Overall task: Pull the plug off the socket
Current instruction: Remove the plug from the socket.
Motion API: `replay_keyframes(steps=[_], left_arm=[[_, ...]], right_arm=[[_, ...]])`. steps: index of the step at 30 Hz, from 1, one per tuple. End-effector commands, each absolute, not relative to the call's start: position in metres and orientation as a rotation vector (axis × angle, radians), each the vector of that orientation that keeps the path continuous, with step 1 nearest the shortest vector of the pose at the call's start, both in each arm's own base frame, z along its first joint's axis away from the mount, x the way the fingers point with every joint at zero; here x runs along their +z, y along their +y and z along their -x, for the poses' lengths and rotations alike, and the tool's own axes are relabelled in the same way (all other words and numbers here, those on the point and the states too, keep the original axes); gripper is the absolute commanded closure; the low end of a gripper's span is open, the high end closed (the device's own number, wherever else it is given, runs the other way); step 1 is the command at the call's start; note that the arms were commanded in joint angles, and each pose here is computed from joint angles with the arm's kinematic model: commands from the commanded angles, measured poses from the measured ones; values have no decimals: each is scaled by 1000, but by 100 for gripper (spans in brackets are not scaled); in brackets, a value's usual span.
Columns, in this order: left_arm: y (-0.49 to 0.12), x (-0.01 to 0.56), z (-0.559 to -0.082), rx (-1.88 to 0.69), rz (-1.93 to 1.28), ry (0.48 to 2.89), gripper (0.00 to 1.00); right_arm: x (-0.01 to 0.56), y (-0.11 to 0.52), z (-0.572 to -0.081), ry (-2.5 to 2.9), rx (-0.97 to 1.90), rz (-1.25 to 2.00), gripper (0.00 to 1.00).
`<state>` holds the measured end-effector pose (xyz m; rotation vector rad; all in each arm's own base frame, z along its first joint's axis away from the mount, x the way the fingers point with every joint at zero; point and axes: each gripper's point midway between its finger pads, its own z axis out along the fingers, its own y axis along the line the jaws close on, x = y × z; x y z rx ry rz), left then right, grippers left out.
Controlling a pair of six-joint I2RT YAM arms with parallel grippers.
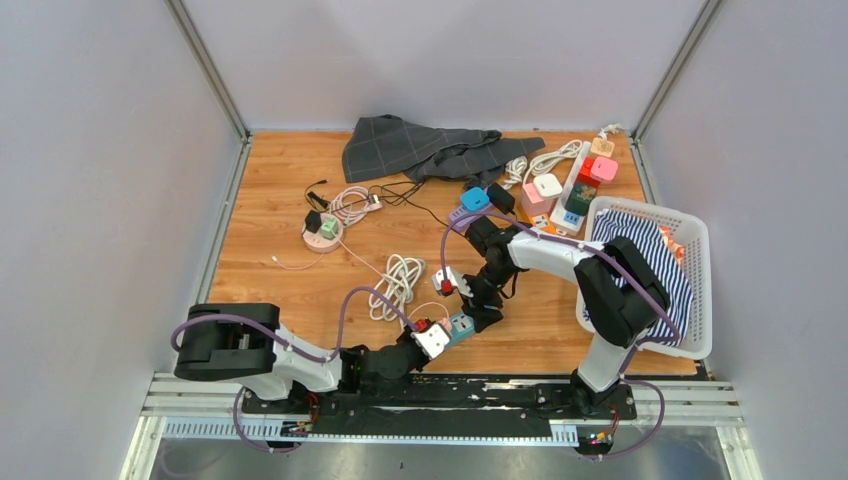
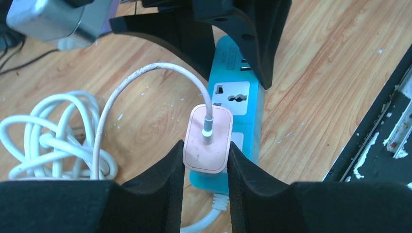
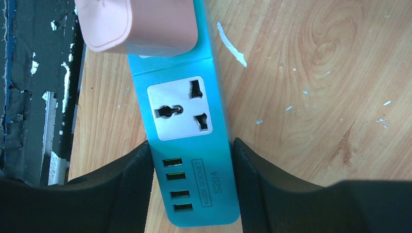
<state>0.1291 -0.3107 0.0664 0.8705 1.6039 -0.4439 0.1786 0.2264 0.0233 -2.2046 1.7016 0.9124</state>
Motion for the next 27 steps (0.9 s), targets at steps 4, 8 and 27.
replay_keyframes(steps=[4, 8, 27], left_arm=[[-323, 40, -105, -480, -1181, 1603, 100], [-325, 43, -108, -559, -1053, 1709, 100], [-309, 60, -99, -770, -933, 1668, 100]], right_arm=[[-10, 198, -212, 1884, 646, 2216, 100], [-10, 198, -212, 1887, 643, 2217, 100], [-9, 198, -214, 1886, 639, 2214, 100]])
